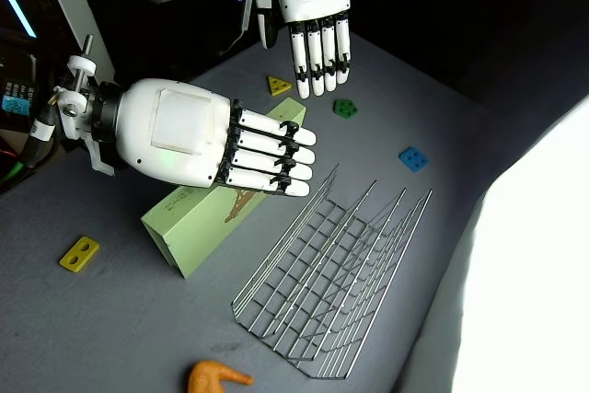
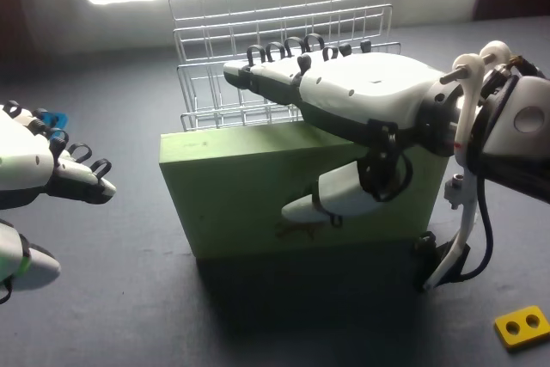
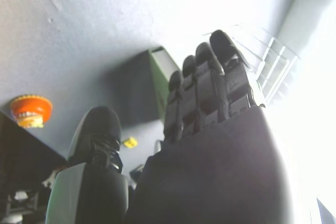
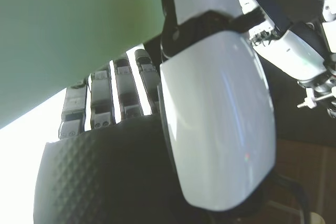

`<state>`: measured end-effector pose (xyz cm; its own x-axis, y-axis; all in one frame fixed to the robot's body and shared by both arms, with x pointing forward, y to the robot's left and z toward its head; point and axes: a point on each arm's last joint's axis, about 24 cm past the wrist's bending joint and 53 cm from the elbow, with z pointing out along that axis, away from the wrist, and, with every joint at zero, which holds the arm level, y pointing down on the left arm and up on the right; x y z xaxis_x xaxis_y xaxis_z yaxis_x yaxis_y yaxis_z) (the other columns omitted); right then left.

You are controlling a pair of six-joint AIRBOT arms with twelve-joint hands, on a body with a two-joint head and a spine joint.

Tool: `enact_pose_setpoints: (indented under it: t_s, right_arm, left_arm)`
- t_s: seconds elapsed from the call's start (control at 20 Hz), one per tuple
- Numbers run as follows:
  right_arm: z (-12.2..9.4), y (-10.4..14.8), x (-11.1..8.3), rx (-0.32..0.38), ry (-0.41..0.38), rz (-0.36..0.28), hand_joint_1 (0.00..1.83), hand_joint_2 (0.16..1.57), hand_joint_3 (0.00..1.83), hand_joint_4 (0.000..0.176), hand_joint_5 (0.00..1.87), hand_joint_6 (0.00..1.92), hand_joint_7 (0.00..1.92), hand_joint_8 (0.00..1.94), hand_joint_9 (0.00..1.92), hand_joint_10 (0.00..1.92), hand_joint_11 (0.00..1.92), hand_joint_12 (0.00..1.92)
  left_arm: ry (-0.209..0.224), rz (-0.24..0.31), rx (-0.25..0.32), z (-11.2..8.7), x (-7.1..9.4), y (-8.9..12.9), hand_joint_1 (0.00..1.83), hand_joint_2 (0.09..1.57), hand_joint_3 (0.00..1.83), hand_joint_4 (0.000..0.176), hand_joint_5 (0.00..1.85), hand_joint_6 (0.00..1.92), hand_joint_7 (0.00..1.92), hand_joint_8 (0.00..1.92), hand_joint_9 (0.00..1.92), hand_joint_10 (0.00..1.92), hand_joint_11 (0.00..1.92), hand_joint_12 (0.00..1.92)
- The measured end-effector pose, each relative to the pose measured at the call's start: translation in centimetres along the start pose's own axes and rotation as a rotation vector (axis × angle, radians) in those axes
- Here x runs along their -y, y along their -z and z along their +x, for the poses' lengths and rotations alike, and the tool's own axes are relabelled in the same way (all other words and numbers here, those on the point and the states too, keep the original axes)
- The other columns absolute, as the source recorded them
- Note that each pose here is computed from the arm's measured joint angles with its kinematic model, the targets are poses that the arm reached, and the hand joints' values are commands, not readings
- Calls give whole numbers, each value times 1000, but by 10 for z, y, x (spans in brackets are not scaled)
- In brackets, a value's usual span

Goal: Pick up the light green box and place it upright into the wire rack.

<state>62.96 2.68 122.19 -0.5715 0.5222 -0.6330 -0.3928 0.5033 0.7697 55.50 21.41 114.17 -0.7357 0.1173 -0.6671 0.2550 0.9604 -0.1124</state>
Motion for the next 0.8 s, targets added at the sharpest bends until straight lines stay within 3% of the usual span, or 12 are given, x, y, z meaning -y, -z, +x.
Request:
enact_pose_setpoints:
  t_s: [0.05, 0.2, 0.25, 0.3, 0.35, 0.4, 0.45, 0.5, 0.65, 0.8]
  right_arm:
    - [0, 0, 1, 1, 0, 1, 1080, 956, 3, 0, 121, 13, 166, 12, 117, 20, 0, 232]
    - [6, 0, 7, -10, 6, 15, 1190, 1036, 13, 0, 508, 98, 615, 54, 546, 152, 0, 1300]
    - [7, 0, 9, -11, 7, 18, 1202, 1042, 12, 0, 545, 103, 657, 54, 583, 167, 0, 1397]
    - [8, -1, 9, -11, 8, 18, 1230, 1049, 11, 0, 691, 150, 829, 107, 769, 256, 209, 1382]
    - [7, -2, 11, -9, 10, 21, 1234, 1052, 9, 0, 730, 146, 874, 100, 806, 284, 267, 1356]
    - [7, -3, 12, -9, 10, 23, 1225, 1127, 7, 0, 781, 1011, 1006, 762, 963, 420, 423, 1429]
    - [8, -3, 13, -9, 8, 24, 1339, 1146, 7, 0, 747, 1167, 978, 920, 895, 1145, 511, 1475]
    - [8, -3, 13, -9, 9, 24, 1371, 1129, 0, 0, 816, 1090, 1044, 870, 891, 1275, 587, 1502]
    - [7, -3, 13, -8, 9, 25, 1385, 1095, 0, 0, 956, 991, 1083, 850, 907, 1197, 649, 1481]
    - [6, -3, 13, -6, 9, 26, 1385, 1094, 0, 0, 958, 990, 1084, 849, 909, 1195, 651, 1480]
  left_arm:
    - [0, 0, 0, 0, 0, 0, 336, 1369, 0, 0, 156, 1, 215, 3, 210, 4, 0, 647]
    - [0, 0, 0, 0, 0, 0, 304, 1379, 4, 0, 140, 1, 198, 1, 195, 1, 0, 638]
    - [0, 0, 0, 0, 0, 0, 297, 1380, 4, 0, 138, 1, 196, 1, 194, 1, 0, 637]
    - [1, 1, 0, 0, 0, 0, 315, 1377, 2, 0, 140, 2, 193, 0, 193, 1, 0, 637]
    - [0, 1, 0, 0, 0, 0, 319, 1376, 2, 0, 140, 2, 192, 0, 193, 1, 0, 637]
    - [0, 1, 0, 0, 0, 0, 331, 1371, 0, 0, 157, 7, 210, 4, 210, 6, 0, 672]
    - [0, 0, 0, 0, 0, 0, 332, 1370, 0, 0, 169, 11, 219, 7, 214, 7, 0, 679]
    - [0, 0, 0, 0, 0, 0, 324, 1375, 1, 0, 165, 7, 214, 3, 209, 3, 0, 659]
    - [0, 1, 0, 0, 0, 0, 312, 1375, 1, 0, 173, 6, 226, 4, 220, 5, 0, 678]
    - [0, 0, -1, 0, 0, 0, 312, 1375, 1, 0, 173, 6, 226, 4, 220, 5, 0, 679]
